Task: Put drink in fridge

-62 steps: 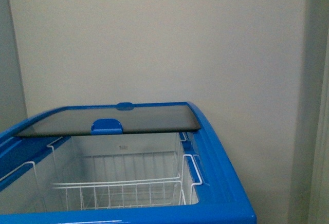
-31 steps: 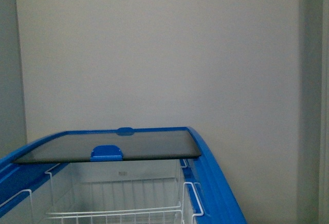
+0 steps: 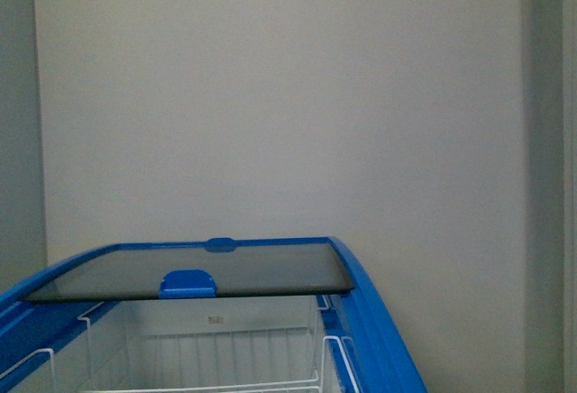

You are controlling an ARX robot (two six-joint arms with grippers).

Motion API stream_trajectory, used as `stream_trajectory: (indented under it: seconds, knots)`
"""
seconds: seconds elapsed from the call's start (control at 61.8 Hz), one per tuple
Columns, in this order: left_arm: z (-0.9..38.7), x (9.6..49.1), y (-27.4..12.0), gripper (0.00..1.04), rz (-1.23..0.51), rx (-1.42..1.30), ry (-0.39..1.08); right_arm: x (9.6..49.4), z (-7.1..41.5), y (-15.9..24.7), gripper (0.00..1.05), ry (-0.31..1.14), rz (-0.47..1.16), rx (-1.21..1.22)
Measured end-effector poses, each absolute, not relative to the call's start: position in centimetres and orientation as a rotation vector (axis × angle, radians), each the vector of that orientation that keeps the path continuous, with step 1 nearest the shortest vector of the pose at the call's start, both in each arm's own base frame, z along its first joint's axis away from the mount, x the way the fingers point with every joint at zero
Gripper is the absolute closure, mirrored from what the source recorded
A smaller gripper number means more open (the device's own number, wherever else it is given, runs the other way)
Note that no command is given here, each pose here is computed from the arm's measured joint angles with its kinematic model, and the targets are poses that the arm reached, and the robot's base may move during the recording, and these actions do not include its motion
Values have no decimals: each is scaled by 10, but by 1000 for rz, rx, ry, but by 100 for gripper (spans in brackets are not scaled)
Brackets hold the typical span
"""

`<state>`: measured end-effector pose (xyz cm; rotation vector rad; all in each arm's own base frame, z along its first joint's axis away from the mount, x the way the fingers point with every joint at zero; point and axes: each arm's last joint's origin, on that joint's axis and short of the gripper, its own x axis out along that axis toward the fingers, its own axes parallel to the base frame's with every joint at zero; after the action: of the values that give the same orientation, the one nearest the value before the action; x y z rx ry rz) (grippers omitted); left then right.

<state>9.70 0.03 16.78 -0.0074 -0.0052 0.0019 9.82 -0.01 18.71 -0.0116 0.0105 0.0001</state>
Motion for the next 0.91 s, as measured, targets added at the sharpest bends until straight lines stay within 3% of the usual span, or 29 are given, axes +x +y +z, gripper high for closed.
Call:
stream_trajectory:
  seconds: [0.696, 0.906]
  knots:
    - [168, 97, 0, 102, 2, -7, -5, 97, 168, 0, 102, -7, 0, -12]
    - [168, 97, 0, 60, 2, -7, -5, 97, 168, 0, 63, -7, 0, -11]
